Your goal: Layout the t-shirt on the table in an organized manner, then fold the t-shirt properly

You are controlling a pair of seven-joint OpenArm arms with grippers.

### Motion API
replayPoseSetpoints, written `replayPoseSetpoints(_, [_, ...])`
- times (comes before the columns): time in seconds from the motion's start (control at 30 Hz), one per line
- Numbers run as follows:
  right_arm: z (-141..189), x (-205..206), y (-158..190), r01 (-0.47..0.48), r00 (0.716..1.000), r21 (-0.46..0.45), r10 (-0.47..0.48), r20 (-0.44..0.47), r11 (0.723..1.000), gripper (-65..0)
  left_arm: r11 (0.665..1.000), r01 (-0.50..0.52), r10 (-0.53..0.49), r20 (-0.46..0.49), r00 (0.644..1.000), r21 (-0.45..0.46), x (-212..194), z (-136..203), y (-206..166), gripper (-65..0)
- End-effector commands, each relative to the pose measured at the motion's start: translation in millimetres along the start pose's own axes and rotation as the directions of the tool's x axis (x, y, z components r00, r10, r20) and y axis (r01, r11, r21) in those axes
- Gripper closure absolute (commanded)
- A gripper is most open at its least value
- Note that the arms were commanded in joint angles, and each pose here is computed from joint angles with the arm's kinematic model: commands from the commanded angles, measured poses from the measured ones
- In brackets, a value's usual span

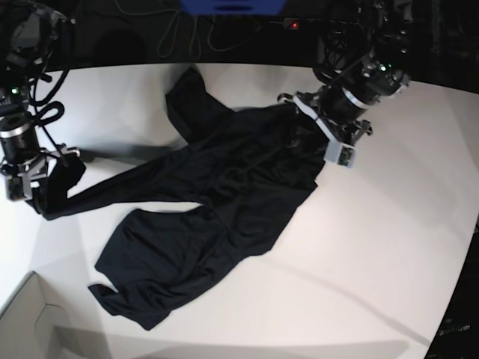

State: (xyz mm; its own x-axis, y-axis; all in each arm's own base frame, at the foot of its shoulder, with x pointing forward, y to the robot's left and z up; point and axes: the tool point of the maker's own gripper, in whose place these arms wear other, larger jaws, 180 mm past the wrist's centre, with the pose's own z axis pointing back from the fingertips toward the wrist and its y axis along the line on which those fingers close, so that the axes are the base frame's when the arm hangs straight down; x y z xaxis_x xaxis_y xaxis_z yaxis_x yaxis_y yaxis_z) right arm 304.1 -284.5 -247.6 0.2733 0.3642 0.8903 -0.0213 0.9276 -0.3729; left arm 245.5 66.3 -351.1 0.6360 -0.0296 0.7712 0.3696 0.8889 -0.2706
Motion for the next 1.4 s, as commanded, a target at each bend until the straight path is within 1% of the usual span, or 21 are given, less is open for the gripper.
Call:
replayPoseSetpoints(0.0, [1, 16, -6, -0.005, 0.998, -0.012, 0.006, 0.061, 1.0, 0.0, 1.0, 0.01, -0.009, 0.028, 1.0, -0.006, 8, 2, -2, -26.6])
replayPoseSetpoints(0.1, [1, 15, -6, -0.004, 0.998, -0.012, 0.005, 0.06, 1.0, 0.0, 1.0, 0.017, -0.017, 0.012, 1.0, -0.007, 3, 2, -1, -26.6])
replayPoseSetpoints(0.17, [1, 15, -6, -0.004, 0.998, -0.012, 0.005, 0.06, 1.0, 0.0, 1.0, 0.005, -0.005, -0.017, 1.0, 0.002, -8, 0, 4, -26.6])
replayPoseSetpoints(0.27, [1, 16, -8, -0.005, 0.998, -0.014, 0.006, 0.062, 1.0, 0.0, 0.999, 0.007, -0.005, -0.067, 0.998, 0.032, -26, -3, 18, -26.6])
replayPoseSetpoints(0.33, [1, 16, -8, -0.005, 0.998, -0.014, 0.006, 0.062, 1.0, 0.0, 0.998, 0.005, 0.001, -0.099, 0.995, 0.07, -37, -6, 31, -26.6])
replayPoseSetpoints(0.4, [1, 15, -7, -0.006, 0.998, -0.013, 0.006, 0.058, 1.0, 0.0, 0.995, -0.003, 0.015, -0.118, 0.993, 0.1, -42, -13, 45, -26.6])
replayPoseSetpoints(0.53, [2, 13, -6, -0.003, 0.999, -0.01, 0.004, 0.052, 1.0, 0.0, 0.993, -0.025, 0.04, -0.129, 0.991, 0.119, -44, -26, 56, -26.6])
replayPoseSetpoints(0.6, [4, 7, -1, 0.007, 0.999, -0.003, -0.007, 0.04, 1.0, 0.0, 0.99, -0.032, 0.049, -0.118, 0.992, 0.141, -37, -31, 68, -26.6])
replayPoseSetpoints(0.67, [6, 4, 2, 0.012, 0.999, 0.001, -0.013, 0.031, 1.0, 0.0, 0.981, -0.057, 0.076, -0.099, 0.992, 0.185, -30, -32, 88, -26.6])
replayPoseSetpoints(0.77, [14, -13, 16, 0.034, 0.999, 0.027, -0.034, -0.014, 0.999, 0.0, 0.968, -0.086, 0.106, -0.072, 0.992, 0.237, -17, -36, 116, -26.6])
replayPoseSetpoints(0.87, [23, -30, 44, 0.083, 0.995, 0.075, -0.078, -0.058, 0.994, 0.0, 0.954, -0.113, 0.137, -0.066, 0.988, 0.277, -10, -43, 142, -26.6])
replayPoseSetpoints(1.03, [39, -53, 87, 0.124, 0.986, 0.169, -0.102, -0.134, 0.978, 0.0, 0.933, -0.161, 0.182, -0.034, 0.983, 0.321, 13, -55, 176, -26.6])
replayPoseSetpoints(1.17, [52, -63, 119, 0.155, 0.978, 0.24, -0.114, -0.177, 0.958, 0.0, 0.919, -0.107, 0.115, 0.003, 0.993, 0.38, 53, -55, 200, -26.7])
replayPoseSetpoints(1.27, [57, -57, 131, 0.149, 0.98, 0.277, -0.105, -0.166, 0.949, 0.0, 0.913, -0.064, 0.052, 0.039, 0.998, 0.404, 88, -54, 206, -26.7])
replayPoseSetpoints(1.37, [61, -47, 150, 0.144, 0.984, 0.33, -0.099, -0.15, 0.933, 0.0, 0.905, -0.045, 0.009, 0.085, 0.996, 0.424, 121, -46, 217, -26.7])
